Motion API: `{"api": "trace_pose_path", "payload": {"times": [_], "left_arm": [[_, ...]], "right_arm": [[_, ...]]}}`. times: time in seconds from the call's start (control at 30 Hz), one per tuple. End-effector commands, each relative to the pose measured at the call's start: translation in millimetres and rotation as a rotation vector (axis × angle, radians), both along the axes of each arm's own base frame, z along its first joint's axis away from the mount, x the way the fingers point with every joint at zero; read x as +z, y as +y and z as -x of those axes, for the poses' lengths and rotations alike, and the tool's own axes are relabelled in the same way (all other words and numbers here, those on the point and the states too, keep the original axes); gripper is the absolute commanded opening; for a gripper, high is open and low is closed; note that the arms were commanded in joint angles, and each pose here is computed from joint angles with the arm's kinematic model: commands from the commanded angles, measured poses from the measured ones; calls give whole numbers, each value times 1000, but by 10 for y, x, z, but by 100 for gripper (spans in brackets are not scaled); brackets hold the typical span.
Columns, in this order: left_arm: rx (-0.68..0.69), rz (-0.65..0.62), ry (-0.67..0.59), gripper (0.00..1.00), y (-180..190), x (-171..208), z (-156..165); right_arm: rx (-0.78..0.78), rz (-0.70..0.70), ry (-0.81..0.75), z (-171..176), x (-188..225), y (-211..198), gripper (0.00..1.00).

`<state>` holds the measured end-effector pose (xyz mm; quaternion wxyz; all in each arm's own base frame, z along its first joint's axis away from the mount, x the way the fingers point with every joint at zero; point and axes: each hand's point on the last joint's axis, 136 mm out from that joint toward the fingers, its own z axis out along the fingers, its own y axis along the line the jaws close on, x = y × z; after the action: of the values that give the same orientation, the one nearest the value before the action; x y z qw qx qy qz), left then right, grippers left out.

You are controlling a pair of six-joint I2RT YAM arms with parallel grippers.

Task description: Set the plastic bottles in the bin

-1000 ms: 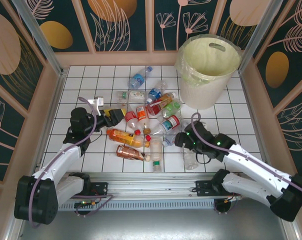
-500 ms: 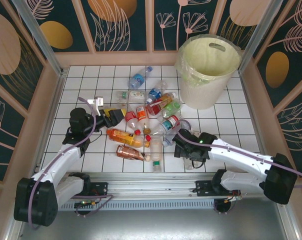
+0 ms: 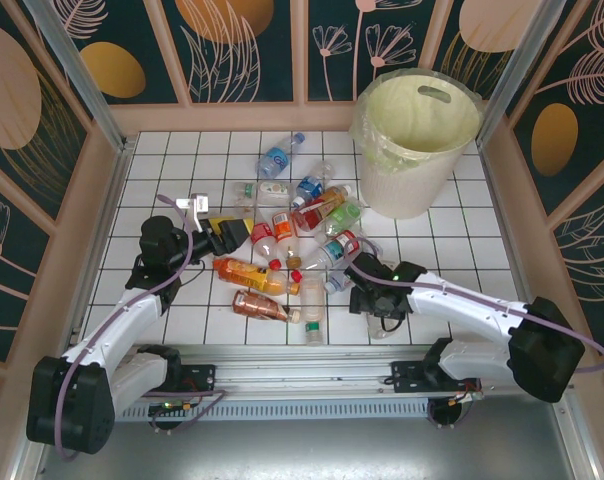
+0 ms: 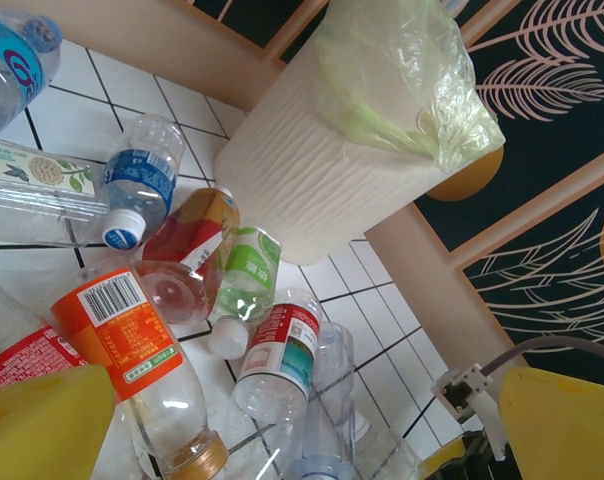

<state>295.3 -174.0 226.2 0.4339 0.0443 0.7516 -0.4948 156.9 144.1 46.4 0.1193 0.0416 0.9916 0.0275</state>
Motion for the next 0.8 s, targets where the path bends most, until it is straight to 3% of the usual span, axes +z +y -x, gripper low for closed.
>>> {"api": "trace_pose_path", "payload": {"times": [0.0, 0.43, 0.5, 0.77], "left_arm": [[-6, 13, -57, 99, -30, 213, -21], [-16, 10, -66, 99, -50, 234, -9], [-17, 9, -64, 99, -50, 228, -7], [-17, 12, -64, 99, -53, 234, -1]], "right_arm": [[31, 16, 34, 46, -102, -34, 78], [7, 82, 29, -14, -204, -96, 70], [5, 87, 30, -19, -224, -106, 77], [6, 79, 15, -58, -243, -77, 81]]}}
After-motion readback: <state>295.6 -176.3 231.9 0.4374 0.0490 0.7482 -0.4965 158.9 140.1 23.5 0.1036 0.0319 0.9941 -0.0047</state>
